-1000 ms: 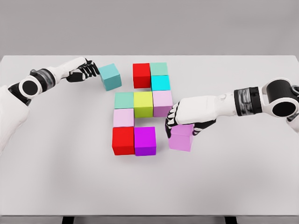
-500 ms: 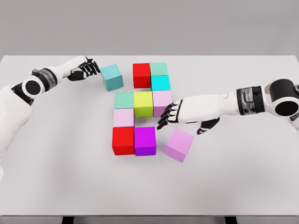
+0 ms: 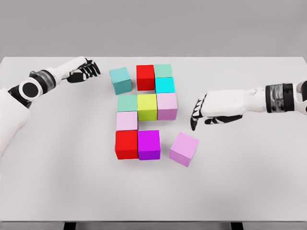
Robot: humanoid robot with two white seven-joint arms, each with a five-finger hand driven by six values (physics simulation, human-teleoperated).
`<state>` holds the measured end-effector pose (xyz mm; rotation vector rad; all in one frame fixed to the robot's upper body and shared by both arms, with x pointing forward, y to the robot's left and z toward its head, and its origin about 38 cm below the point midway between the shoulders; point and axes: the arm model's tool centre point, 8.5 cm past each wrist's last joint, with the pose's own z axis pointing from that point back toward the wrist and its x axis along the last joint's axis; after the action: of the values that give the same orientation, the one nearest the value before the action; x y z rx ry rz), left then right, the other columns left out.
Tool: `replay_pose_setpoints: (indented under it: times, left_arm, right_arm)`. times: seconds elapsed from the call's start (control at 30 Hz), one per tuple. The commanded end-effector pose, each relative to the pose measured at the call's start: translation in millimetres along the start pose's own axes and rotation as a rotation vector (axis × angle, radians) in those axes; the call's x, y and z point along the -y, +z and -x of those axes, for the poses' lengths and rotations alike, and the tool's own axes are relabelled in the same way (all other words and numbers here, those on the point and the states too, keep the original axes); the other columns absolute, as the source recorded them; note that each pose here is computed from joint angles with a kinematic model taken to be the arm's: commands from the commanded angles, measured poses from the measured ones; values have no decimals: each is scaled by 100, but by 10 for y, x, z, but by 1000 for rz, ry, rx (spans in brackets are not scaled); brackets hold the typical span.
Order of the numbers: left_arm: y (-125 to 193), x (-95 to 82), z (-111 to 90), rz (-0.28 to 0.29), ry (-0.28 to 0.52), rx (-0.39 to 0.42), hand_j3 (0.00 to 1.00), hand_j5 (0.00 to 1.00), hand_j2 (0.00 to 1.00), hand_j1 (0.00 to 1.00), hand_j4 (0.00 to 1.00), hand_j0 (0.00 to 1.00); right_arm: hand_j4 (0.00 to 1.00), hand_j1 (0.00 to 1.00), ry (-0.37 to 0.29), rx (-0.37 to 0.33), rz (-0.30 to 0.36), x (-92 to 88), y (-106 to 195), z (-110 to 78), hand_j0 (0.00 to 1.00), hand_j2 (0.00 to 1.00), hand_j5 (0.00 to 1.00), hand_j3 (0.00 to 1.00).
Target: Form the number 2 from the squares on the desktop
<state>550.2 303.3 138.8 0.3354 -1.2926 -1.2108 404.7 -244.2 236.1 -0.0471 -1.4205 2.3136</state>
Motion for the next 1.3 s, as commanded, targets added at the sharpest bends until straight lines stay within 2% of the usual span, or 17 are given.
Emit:
replay_pose_setpoints:
  times: [0.0, 0.07, 0.13, 0.2, 0.37, 0.53, 0.83, 1.27]
  left_arm:
    - [31, -70, -79, -9, -11, 34, 44, 44, 44, 44, 44, 44]
    - [30, -15, -85, 10, -12, 41, 44, 44, 44, 44, 44, 44]
    - [19, -24, -107, 7, -13, 45, 44, 44, 44, 44, 44, 44]
    - [10, -21, -119, 2, -11, 48, 44, 44, 44, 44, 44, 44]
    - [-20, 59, -136, 17, -11, 51, 44, 44, 44, 44, 44, 44]
    - [-24, 108, -136, 40, -12, 52, 45, 45, 45, 45, 45, 45]
    - [-73, 138, -171, 31, -7, 53, 45, 45, 45, 45, 45, 45]
    - [-144, 191, -264, 20, 3, 71, 45, 45, 45, 45, 45, 45]
  right_arm:
    - [20, 20, -10, -29, -7, -29, 116, 44, 20, 20, 20, 20]
    - [18, 18, -16, -45, -20, -74, 181, 64, 18, 18, 18, 18]
    - [18, 18, -49, -43, -38, -236, 171, 54, 18, 18, 18, 18]
    - [18, 18, -55, -45, -47, -276, 181, 55, 18, 18, 18, 18]
    - [18, 18, -91, -29, -81, -506, 108, 10, 18, 18, 18, 18]
    - [18, 18, -113, -7, -104, -641, 45, -48, 18, 18, 18, 18]
    - [18, 18, -125, 13, -126, -729, -15, -92, 18, 18, 18, 18]
    - [18, 18, -128, 23, -127, -741, -69, -99, 18, 18, 18, 18]
